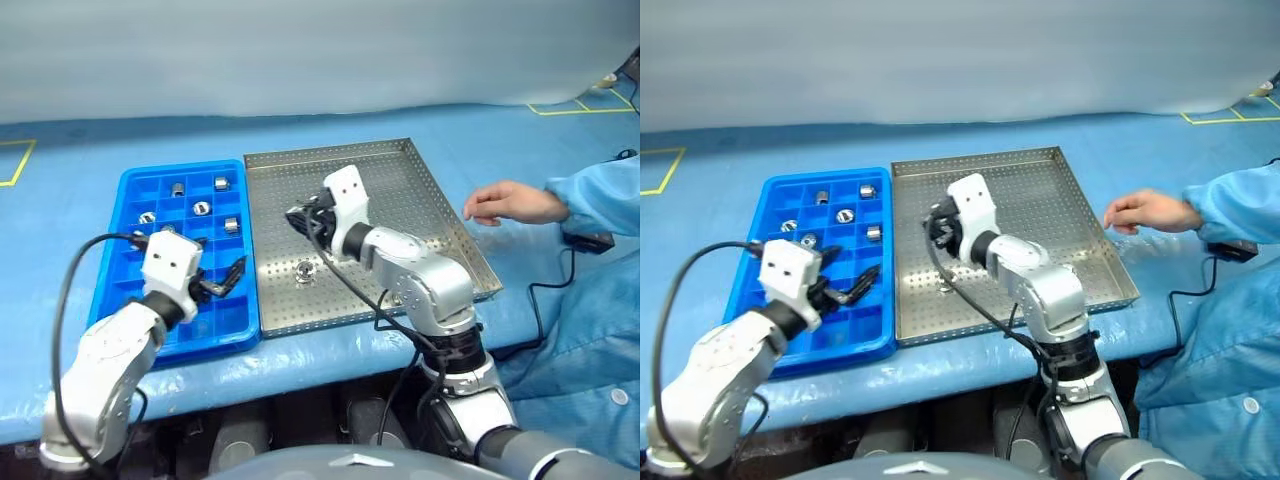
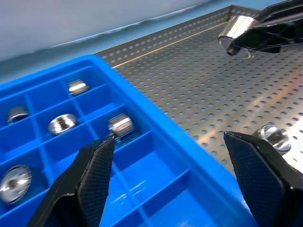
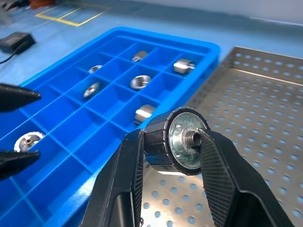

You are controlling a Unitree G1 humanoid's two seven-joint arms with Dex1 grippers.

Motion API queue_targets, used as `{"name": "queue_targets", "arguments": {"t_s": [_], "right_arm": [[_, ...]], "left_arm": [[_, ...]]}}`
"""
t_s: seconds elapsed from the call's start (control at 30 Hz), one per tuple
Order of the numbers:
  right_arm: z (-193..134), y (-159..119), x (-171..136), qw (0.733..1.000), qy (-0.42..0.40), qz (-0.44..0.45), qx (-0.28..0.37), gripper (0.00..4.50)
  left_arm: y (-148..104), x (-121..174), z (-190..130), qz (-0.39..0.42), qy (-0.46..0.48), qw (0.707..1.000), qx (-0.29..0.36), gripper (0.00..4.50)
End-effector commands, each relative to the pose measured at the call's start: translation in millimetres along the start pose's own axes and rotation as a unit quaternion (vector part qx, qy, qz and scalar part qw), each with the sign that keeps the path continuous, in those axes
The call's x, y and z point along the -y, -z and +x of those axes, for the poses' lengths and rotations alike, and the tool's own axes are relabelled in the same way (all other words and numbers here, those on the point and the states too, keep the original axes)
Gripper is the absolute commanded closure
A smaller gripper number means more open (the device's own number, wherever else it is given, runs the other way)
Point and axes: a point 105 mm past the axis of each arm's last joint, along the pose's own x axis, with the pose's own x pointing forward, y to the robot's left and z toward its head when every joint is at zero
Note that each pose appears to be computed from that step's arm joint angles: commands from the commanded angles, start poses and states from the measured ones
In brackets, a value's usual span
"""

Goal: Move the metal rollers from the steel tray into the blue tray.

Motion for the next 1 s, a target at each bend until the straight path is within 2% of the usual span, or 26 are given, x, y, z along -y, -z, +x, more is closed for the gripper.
{"name": "queue_targets", "arguments": {"t_s": [0.03,0.47,0.7,0.77,0.83,0.93,1.0], "right_arm": [[14,-14,-21,0.998,-0.055,-0.033,0.024,3.12],[59,-18,-59,0.985,-0.137,-0.098,0.047,3.12],[70,-4,-60,0.985,-0.152,-0.085,0.015,3.12],[71,-4,-61,0.984,-0.156,-0.080,0.014,2.39],[71,-5,-61,0.984,-0.157,-0.081,0.017,1.88],[69,-18,-55,0.986,-0.125,-0.097,0.059,0.89],[65,-26,-49,0.986,-0.108,-0.098,0.079,0.89]], "left_arm": [[-9,-6,-13,0.010,-0.032,0.999,0.014,0.46],[4,-2,-28,-0.009,-0.065,0.998,-0.007,0.46],[5,3,-26,-0.016,-0.060,0.998,-0.007,0.46],[5,4,-26,-0.017,-0.058,0.998,-0.007,0.46],[5,4,-25,-0.017,-0.057,0.998,-0.007,0.46],[5,6,-22,-0.018,-0.050,0.999,-0.005,0.46],[4,8,-20,-0.019,-0.045,0.999,-0.003,0.46]]}}
